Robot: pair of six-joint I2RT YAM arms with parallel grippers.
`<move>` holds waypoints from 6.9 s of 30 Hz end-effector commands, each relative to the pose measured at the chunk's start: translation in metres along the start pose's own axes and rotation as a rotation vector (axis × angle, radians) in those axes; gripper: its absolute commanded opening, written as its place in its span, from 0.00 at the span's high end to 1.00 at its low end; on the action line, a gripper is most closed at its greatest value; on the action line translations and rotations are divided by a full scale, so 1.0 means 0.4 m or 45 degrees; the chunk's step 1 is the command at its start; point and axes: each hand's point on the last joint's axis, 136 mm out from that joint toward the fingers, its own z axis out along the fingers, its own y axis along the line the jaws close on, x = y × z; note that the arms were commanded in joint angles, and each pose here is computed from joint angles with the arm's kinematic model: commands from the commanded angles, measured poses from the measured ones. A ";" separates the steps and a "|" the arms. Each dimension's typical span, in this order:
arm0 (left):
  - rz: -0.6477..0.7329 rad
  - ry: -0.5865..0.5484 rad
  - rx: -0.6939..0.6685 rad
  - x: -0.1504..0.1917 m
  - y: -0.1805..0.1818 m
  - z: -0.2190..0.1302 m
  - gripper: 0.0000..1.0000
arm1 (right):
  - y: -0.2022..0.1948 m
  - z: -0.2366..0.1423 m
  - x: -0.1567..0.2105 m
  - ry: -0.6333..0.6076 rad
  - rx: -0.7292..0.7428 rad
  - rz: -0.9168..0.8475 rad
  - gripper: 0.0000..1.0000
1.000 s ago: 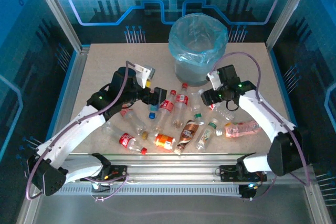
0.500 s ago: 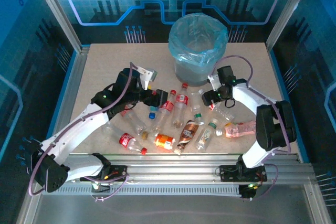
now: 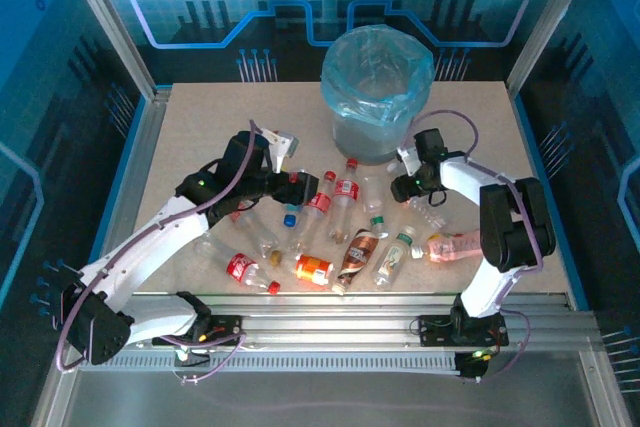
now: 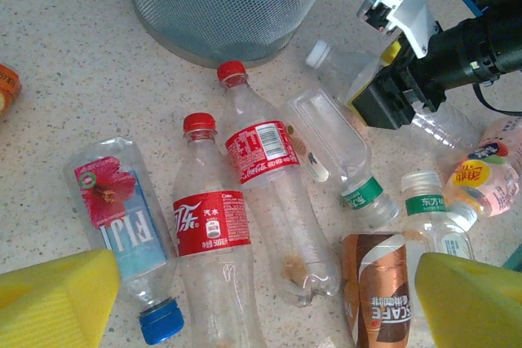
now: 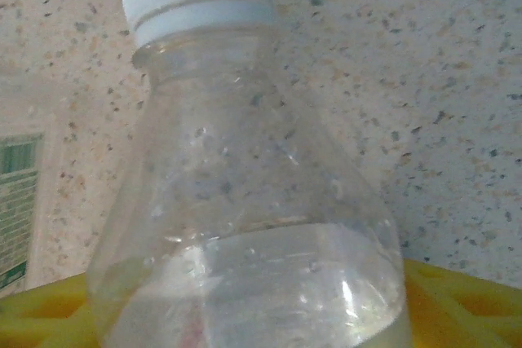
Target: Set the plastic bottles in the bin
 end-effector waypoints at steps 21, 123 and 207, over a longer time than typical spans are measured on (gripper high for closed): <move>0.021 -0.266 0.069 -0.197 -0.064 -0.038 0.06 | -0.174 -0.613 -0.187 -0.947 0.283 0.345 0.44; -0.565 0.105 -0.428 0.234 0.186 -0.149 0.07 | 0.729 -0.422 -0.192 -0.335 -0.653 -0.292 0.33; -0.383 -0.639 -0.309 -0.233 0.049 -0.530 0.21 | 0.825 -0.808 -0.680 -1.067 -0.637 -0.521 0.45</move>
